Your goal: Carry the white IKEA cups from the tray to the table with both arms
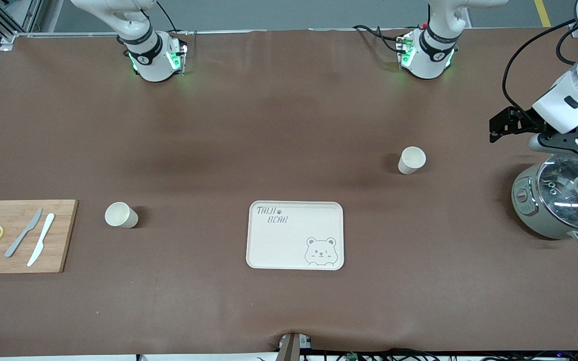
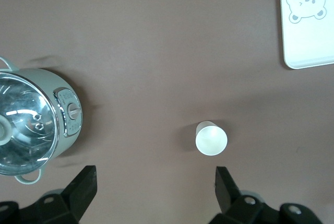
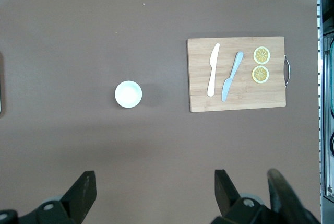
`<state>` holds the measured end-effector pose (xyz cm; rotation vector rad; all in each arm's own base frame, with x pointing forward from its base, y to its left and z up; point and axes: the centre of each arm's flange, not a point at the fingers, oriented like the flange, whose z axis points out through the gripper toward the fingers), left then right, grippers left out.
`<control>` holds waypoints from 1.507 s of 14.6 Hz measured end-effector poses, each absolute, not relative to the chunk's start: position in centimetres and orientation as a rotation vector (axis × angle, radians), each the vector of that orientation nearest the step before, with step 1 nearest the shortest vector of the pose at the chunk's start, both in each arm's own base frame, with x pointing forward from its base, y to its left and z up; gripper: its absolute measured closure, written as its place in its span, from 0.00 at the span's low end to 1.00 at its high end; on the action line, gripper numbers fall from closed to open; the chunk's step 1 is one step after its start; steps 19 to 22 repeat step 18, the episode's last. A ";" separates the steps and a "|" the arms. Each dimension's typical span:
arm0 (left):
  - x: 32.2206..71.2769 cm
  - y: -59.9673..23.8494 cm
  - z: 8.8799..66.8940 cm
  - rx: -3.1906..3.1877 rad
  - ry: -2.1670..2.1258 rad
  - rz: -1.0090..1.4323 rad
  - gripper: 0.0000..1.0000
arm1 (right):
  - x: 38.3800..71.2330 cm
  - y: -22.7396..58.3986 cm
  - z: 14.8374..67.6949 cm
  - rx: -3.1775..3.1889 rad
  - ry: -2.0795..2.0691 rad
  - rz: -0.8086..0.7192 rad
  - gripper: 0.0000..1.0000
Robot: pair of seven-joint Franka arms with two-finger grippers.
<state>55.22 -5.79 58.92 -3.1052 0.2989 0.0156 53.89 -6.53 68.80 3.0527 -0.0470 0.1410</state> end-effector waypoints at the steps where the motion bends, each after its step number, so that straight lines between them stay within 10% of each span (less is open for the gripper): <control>1: 55.2 -5.8 58.9 -3.105 0.294 0.016 0.00 | 54.0 -6.5 68.9 3.052 -0.046 0.157 0.00; 22: 55.0 -5.6 58.8 -3.107 0.260 0.043 0.00 | 57.7 -9.2 67.8 3.117 -0.141 0.429 0.00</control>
